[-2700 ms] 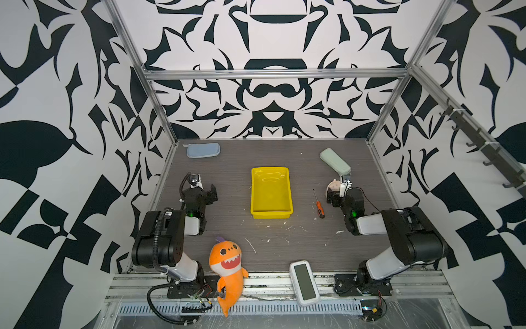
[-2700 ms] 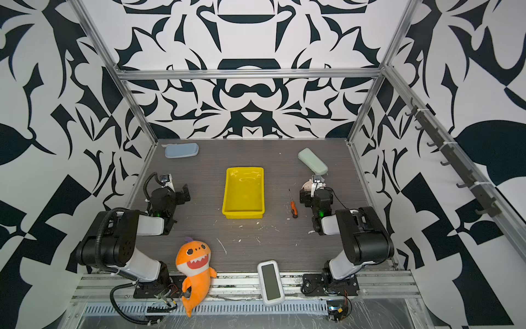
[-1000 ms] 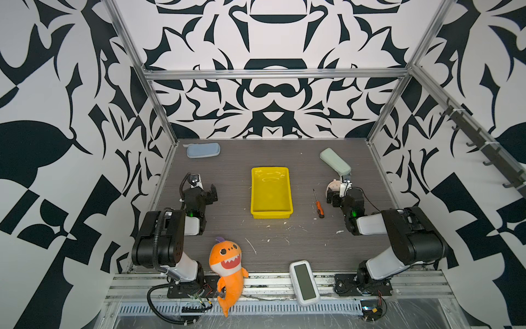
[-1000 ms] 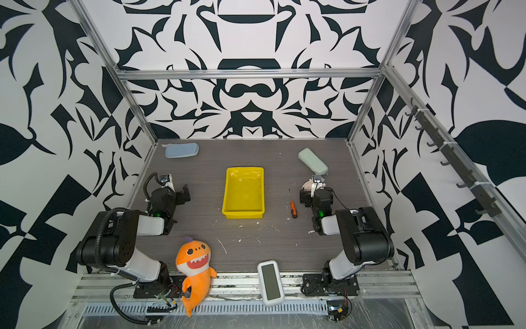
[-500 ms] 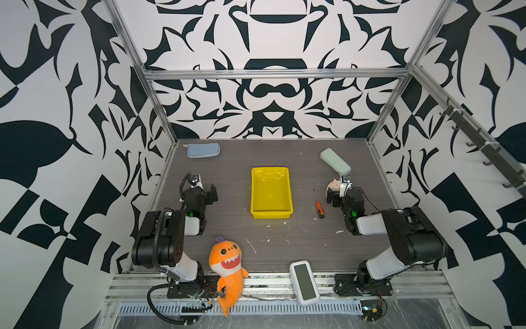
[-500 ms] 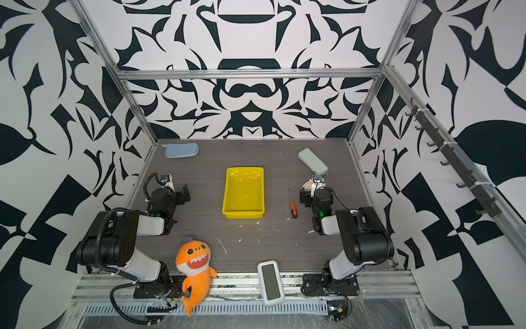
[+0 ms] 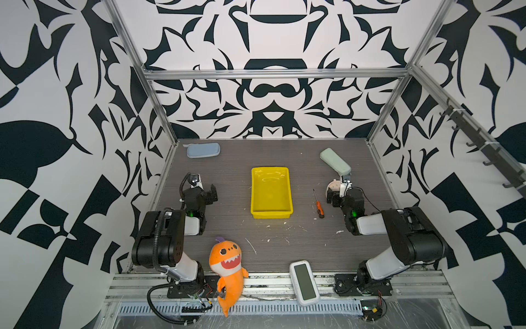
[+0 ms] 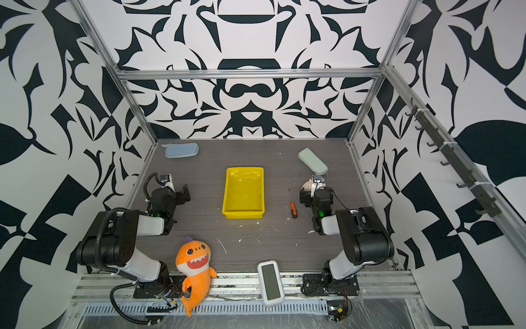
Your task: Put the screwdriver in the bin
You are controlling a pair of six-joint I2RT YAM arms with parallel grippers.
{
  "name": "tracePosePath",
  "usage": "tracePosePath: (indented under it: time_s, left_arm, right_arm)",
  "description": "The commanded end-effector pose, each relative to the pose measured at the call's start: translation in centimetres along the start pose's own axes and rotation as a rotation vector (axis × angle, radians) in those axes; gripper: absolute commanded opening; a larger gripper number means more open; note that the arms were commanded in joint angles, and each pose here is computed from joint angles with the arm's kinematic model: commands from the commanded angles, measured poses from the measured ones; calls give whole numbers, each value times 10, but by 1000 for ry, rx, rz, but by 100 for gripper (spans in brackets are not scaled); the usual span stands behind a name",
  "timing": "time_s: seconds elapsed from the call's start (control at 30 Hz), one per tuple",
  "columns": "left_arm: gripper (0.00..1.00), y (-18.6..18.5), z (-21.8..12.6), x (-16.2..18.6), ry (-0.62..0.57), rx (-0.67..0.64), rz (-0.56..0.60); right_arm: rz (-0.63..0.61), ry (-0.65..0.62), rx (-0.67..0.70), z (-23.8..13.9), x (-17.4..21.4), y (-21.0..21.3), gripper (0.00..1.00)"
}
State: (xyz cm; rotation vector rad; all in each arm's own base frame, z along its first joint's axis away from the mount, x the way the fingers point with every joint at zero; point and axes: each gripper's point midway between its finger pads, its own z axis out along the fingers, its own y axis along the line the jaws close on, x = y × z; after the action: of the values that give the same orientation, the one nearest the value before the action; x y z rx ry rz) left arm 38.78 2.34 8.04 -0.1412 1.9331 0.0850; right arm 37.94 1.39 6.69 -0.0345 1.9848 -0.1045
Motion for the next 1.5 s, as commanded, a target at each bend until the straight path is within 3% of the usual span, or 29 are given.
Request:
tracePosePath:
  time_s: [0.0, 0.23, 0.37, 0.43, 0.53, 0.63, 0.7, 0.77, 0.83, 1.13, 1.27, 1.37, 1.47]
  left_arm:
    - [100, 0, 0, -11, -28, 2, -7]
    - [100, 1, 0, -11, -29, 1, -6]
    - [100, 0, 0, -11, -29, 2, -6]
    - [100, 1, 1, -10, -27, 2, -7]
    - [100, 1, 0, -11, -29, 2, -7]
    - [100, 1, 2, -11, -25, 3, -8]
    - [100, 9, 5, -10, 0, 34, -70]
    - [100, 10, 5, -10, 10, 35, -78]
    - [100, 9, 5, -11, 0, 36, -76]
    - [99, 10, 5, -10, 3, 36, -76]
    - [100, 9, 4, -11, -2, 42, -75]
    - [100, -12, -1, -21, -11, 145, -27]
    - [100, -14, -9, -34, 97, 64, 15]
  right_arm:
    - [1, -94, -42, -12, -13, 7, 100]
    - [-6, -180, -77, -26, -21, 12, 100]
    - [-34, -176, 100, -45, -39, 1, 100]
    - [-49, -82, 173, -53, -49, -4, 100]
    - [41, 12, 119, -69, -74, 2, 100]
    - [64, 7, -20, -82, -94, 22, 100]
    - [142, -16, -73, -86, -100, 30, 100]
    - [330, -27, -36, -85, -88, 23, 100]
    - [421, 4, 54, -80, -66, 8, 100]
    - [500, 33, -33, -58, -55, 30, 100]
    - [597, 88, 142, -60, -46, 5, 100]
    - [675, 130, 326, -68, -26, -20, 100]
    - [698, 93, 374, -69, -16, -30, 100]
